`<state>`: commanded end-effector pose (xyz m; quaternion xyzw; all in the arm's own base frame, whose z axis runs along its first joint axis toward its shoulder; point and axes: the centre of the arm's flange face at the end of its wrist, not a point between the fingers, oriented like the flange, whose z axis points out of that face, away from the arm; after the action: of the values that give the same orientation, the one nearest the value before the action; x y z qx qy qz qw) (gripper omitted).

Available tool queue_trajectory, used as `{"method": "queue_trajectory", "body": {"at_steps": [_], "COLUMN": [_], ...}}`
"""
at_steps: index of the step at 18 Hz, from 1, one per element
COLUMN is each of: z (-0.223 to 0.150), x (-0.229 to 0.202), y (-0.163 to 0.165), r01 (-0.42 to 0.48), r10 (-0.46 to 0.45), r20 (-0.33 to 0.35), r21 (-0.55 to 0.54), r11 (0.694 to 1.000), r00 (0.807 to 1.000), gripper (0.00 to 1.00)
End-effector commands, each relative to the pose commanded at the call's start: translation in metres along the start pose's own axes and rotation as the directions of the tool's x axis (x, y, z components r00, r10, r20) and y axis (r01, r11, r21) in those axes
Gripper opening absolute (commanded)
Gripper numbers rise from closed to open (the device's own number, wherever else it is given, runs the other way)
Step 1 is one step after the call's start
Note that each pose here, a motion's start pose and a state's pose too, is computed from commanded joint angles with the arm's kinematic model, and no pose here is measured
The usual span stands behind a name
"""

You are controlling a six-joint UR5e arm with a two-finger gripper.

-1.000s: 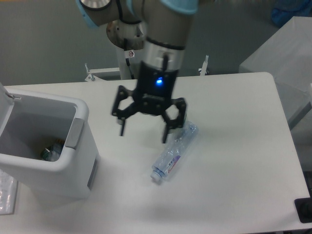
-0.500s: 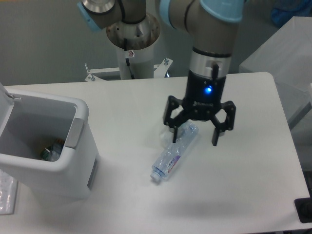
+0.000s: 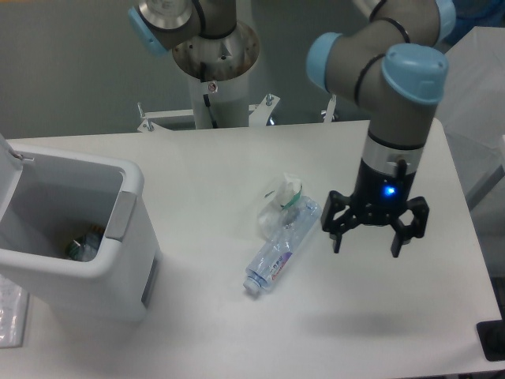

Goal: Open the trash can

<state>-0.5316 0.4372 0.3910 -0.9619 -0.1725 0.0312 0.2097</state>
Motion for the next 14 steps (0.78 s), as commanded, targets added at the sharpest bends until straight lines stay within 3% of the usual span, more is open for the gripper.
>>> {"method": "queue_trajectory", "body": {"at_steps": [7,14], "z": [0.015,0.021], "x": [-0.004,-0.026], "y": [0.016,0.048], "r01": [-0.193,-0.401], "r10": [0.195,0.404], "r20": [0.013,-0.011], "r21": [-0.087,-0.152], "r11": [0.977,0.903], "r00": [0.981,0.915], "gripper": [1.00,1.00]}}
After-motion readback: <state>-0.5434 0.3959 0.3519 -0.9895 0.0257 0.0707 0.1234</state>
